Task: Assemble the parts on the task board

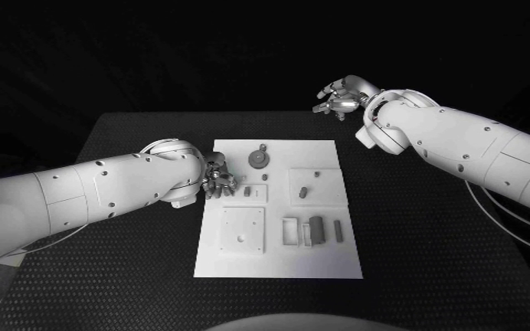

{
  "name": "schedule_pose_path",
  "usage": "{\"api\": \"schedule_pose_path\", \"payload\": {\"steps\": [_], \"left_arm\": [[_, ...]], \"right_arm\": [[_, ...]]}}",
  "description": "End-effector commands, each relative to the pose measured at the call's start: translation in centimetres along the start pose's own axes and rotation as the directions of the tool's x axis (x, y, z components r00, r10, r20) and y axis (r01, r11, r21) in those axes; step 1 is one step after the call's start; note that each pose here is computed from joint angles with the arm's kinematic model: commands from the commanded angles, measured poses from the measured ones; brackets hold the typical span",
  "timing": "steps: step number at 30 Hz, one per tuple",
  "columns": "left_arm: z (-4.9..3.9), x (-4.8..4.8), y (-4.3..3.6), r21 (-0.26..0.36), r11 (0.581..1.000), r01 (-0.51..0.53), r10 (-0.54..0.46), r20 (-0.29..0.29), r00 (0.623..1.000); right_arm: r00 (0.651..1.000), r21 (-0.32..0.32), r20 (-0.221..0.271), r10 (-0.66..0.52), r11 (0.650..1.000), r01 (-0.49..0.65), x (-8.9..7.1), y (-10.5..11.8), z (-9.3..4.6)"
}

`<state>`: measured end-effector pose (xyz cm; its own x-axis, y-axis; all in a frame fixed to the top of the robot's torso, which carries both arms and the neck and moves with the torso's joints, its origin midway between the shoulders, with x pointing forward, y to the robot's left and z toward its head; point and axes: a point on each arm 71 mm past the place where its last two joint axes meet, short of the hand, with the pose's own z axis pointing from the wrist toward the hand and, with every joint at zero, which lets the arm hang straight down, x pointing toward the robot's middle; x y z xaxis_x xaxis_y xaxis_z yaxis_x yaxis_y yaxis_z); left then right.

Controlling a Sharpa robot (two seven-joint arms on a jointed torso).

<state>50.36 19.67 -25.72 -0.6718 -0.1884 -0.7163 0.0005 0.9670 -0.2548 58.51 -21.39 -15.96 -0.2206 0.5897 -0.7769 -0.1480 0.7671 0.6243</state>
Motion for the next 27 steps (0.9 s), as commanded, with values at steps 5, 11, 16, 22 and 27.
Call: {"api": "schedule_pose_path", "payload": {"steps": [5,11,16,22,27], "left_arm": [[0.00,0.18,-0.14,-0.006,1.000,-0.024,0.024,-0.004,1.000],[0.00,0.07,-0.23,-0.006,1.000,-0.029,0.029,0.016,0.999],[0.00,0.11,-0.42,-0.002,0.999,-0.033,0.033,0.022,0.999],[0.02,0.17,-0.49,0.000,0.999,-0.034,0.034,0.021,0.999],[0.04,0.17,-0.51,0.001,0.999,-0.041,0.041,0.026,0.999]], "right_arm": [[1.000,-0.008,-0.012,-0.007,1.000,0.007,0.12,0.10,-0.02],[1.000,-0.010,-0.013,-0.007,1.000,0.007,0.16,0.17,-0.03],[1.000,-0.010,-0.013,-0.007,1.000,0.007,0.16,0.18,-0.04],[1.000,-0.009,-0.013,-0.007,1.000,0.007,0.15,0.15,-0.04],[1.000,-0.008,-0.012,-0.008,1.000,0.007,0.11,0.09,-0.06]]}}
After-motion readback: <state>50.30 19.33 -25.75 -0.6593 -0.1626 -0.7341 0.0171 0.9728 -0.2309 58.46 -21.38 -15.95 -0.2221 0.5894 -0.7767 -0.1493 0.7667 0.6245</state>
